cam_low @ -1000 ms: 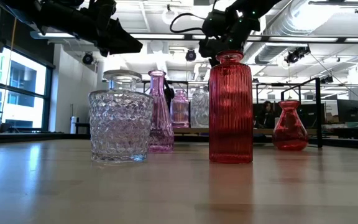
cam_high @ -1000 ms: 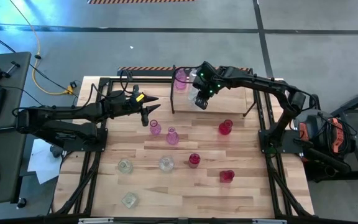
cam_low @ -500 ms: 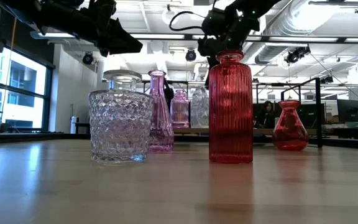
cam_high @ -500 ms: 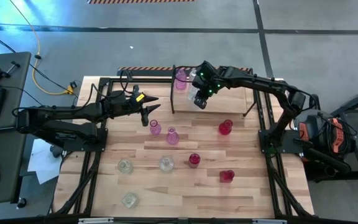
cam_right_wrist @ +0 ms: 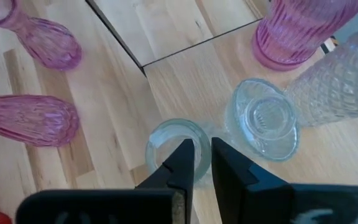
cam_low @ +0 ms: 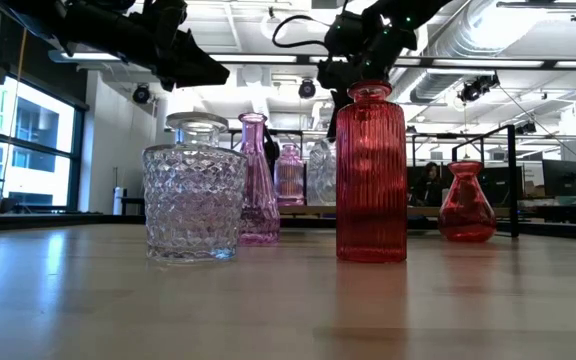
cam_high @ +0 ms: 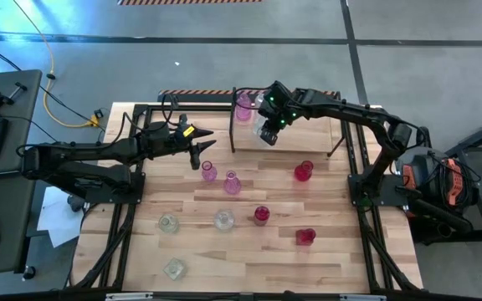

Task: Sort vases onto shelf
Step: Align the transparent vase with the other transparent vase on the shelf

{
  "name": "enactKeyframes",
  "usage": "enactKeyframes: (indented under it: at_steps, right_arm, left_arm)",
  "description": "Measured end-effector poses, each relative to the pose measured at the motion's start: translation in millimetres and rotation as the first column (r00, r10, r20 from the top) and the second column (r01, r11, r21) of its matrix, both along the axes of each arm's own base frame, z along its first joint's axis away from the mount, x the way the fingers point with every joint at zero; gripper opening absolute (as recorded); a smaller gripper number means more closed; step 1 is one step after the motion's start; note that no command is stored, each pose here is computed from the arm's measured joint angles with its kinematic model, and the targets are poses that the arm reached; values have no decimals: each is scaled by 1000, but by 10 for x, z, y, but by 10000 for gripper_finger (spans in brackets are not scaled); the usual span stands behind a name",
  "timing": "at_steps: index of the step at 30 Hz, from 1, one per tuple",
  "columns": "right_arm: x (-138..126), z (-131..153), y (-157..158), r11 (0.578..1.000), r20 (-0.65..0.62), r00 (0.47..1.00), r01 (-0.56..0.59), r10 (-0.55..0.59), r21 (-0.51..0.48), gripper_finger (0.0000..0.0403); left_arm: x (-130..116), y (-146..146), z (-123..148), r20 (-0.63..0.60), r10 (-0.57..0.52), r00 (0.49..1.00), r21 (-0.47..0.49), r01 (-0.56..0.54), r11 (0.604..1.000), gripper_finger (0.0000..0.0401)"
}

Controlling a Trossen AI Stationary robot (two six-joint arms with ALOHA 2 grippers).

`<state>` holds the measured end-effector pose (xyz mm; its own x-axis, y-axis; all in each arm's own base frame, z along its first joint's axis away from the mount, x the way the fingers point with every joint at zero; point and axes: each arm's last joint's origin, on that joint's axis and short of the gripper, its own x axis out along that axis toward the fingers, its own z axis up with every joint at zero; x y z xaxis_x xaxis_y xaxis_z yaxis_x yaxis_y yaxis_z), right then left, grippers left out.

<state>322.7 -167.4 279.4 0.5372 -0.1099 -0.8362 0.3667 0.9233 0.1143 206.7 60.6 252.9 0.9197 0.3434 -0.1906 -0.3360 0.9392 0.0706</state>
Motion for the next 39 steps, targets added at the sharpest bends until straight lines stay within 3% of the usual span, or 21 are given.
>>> enactKeyframes:
  at_steps: [22,32,36,39]
  right_arm:
    - [1,6,-17,999,-13,1000,12,-13,-51,37]
    - [18,204,-38,995,5,1000,25,-25,-100,37]
    - [-40,221,-48,981,-85,991,89,-105,-170,37]
    - [-150,173,-36,961,-224,952,156,-208,-230,37]
  left_arm:
    - [-1,-1,-4,-4,0,1000,-1,0,1000,140]
    - [-1,0,-4,-4,0,1000,-1,0,1000,140]
    - [-1,0,-5,-6,0,1000,-1,0,1000,140]
    - [-4,-1,-20,-21,0,1000,-6,0,1000,140]
